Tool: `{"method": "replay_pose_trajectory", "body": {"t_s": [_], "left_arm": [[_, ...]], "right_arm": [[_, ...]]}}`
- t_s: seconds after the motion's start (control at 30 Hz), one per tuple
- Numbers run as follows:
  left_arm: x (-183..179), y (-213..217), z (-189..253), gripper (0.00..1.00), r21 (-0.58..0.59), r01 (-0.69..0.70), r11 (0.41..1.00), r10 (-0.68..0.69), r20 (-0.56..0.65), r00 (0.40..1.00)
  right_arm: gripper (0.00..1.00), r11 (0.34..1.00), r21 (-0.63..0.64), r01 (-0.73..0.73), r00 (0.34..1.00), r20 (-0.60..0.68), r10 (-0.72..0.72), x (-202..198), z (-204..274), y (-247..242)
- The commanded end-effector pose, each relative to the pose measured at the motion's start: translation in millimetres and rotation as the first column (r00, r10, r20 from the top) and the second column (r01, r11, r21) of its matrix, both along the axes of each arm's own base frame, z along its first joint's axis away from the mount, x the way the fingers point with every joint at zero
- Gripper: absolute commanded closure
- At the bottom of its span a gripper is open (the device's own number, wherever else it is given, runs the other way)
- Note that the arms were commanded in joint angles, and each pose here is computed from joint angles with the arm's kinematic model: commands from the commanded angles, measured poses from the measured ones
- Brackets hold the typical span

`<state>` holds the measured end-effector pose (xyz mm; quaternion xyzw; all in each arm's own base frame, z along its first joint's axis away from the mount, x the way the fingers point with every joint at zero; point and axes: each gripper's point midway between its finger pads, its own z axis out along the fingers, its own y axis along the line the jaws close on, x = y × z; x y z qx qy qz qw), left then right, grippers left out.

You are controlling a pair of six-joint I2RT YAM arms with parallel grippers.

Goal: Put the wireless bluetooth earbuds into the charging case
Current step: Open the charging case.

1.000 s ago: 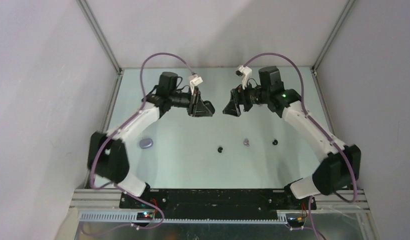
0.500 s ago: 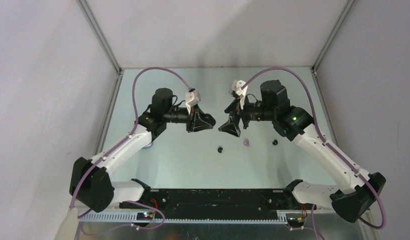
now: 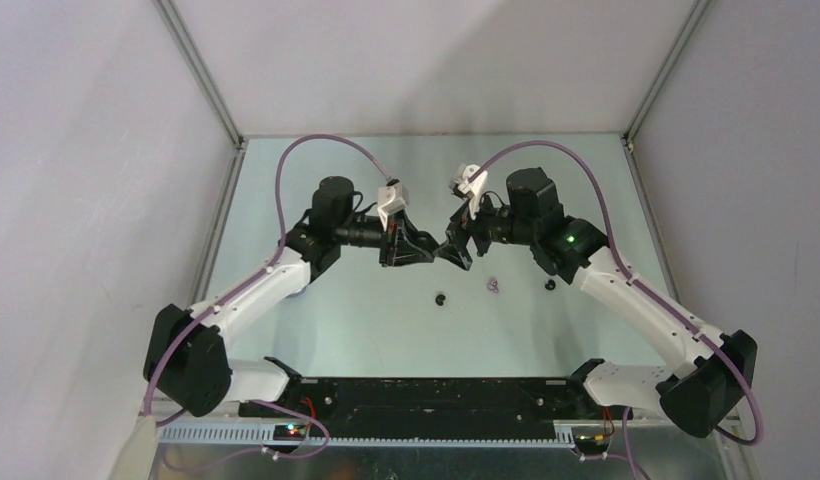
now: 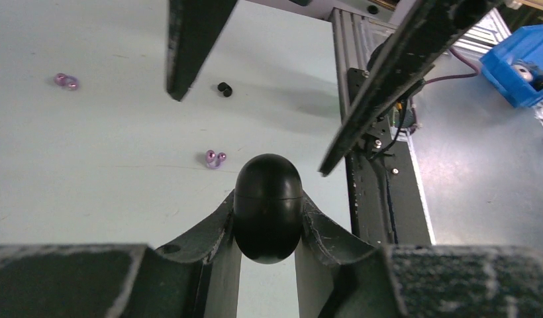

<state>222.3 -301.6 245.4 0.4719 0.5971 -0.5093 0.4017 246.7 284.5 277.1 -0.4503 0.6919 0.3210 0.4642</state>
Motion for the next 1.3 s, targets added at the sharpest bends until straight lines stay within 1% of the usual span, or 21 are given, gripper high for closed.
{"method": "replay_pose_trajectory", "body": {"t_s": [0.0, 0.2, 0.37, 0.67, 0.9, 1.07, 1.13, 1.2, 1.27], "left_arm": [[-10.1, -8.9, 7.8, 1.00, -0.038, 0.083, 0.996, -0.082, 0.004, 0.997], [-13.7, -11.5, 4.7, 1.00, -0.039, 0.100, 0.994, -0.101, -0.031, 0.994], [-15.5, -11.1, 3.5, 1.00, -0.040, 0.107, 0.993, -0.108, -0.033, 0.994], [-17.1, -10.9, 3.2, 1.00, -0.043, 0.116, 0.992, -0.117, -0.033, 0.993], [-16.8, -10.5, 3.0, 1.00, -0.042, 0.111, 0.993, -0.113, -0.034, 0.993], [-16.0, -10.5, 0.3, 1.00, -0.036, 0.103, 0.994, -0.104, -0.041, 0.994], [-15.9, -10.3, -0.8, 1.00, -0.036, 0.099, 0.994, -0.101, -0.041, 0.994], [-15.2, -10.5, -1.0, 1.00, -0.039, 0.097, 0.994, -0.099, -0.042, 0.994], [-15.0, -10.9, -0.8, 1.00, -0.041, 0.097, 0.994, -0.098, -0.044, 0.994]], "right_arm": [[0.14, 0.998, 0.018, 0.065, 0.997, 0.047, -0.066, 17.6, 5.5, 3.3], [0.14, 0.996, 0.005, 0.086, 0.995, 0.055, -0.086, 22.3, 3.0, 1.4], [0.14, 0.988, 0.001, 0.152, 0.983, 0.100, -0.151, 33.8, 9.8, -10.9], [0.13, 0.986, 0.031, 0.164, 0.978, 0.123, -0.167, 32.7, 25.7, -27.6], [0.12, 0.992, 0.052, 0.112, 0.983, 0.140, -0.118, 19.3, 36.2, -28.7], [0.10, 0.988, 0.056, 0.144, 0.980, 0.133, -0.150, 28.0, 40.8, -45.8], [0.10, 0.983, 0.038, 0.182, 0.977, 0.105, -0.185, 37.1, 36.8, -61.4], [0.10, 0.972, -0.015, 0.232, 0.971, 0.067, -0.231, 49.5, 20.2, -80.7], [0.10, 0.955, -0.095, 0.282, 0.959, 0.022, -0.281, 59.9, -4.0, -102.5]]}}
